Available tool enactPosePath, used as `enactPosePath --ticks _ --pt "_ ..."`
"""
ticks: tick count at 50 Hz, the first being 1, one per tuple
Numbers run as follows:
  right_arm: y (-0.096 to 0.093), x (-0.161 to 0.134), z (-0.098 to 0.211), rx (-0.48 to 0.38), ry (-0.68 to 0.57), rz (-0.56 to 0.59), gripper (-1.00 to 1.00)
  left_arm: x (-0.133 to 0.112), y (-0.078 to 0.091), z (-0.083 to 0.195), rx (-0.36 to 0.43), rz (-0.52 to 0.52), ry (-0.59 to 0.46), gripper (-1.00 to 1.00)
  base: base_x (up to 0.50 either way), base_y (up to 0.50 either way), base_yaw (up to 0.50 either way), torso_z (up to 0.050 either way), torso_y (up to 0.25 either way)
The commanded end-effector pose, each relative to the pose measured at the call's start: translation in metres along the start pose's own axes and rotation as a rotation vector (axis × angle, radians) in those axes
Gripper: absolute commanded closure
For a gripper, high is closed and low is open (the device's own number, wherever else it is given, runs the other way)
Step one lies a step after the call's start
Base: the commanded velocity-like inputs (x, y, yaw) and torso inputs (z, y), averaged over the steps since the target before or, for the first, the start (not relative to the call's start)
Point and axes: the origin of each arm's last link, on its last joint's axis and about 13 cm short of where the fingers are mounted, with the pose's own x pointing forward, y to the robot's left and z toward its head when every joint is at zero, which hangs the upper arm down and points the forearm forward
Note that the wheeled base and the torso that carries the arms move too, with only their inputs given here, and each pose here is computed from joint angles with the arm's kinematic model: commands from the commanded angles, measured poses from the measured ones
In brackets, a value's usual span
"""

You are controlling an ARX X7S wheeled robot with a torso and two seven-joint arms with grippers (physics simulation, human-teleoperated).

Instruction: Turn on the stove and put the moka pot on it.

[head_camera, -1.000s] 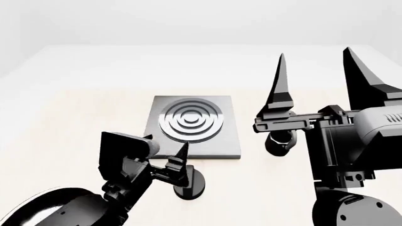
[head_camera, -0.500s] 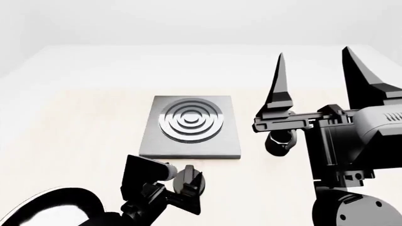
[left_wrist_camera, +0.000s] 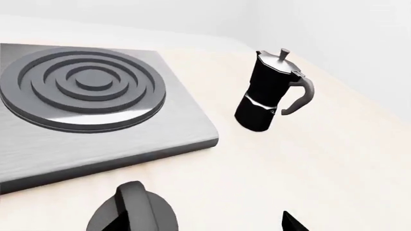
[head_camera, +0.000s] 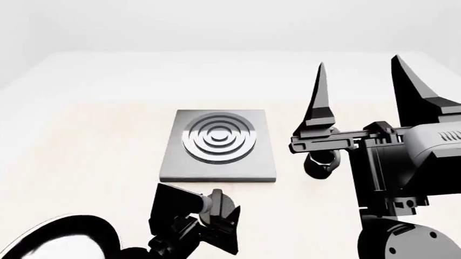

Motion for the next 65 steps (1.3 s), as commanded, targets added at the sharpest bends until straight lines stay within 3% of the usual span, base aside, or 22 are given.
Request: enactPosePath --ticks 1,14,65 --pt "0.000 -0.001 -0.002 0.000 0.001 0.001 -1.00 0.002 0.000 -0.002 -0.002 0.004 0.003 -1.00 0.00 0.00 0.00 0.000 0.000" --pt "0.000 0.001 0.002 0.002 0.004 0.001 -1.00 0.007 0.008 -0.003 0.052 0.122 0.021 -1.00 0.00 0.00 0.00 0.000 0.000" --pt "0.001 0.000 0.002 0.000 0.001 0.006 -1.00 0.028 0.020 -0.015 0.013 0.130 0.061 -1.00 0.00 0.00 0.00 0.000 0.000"
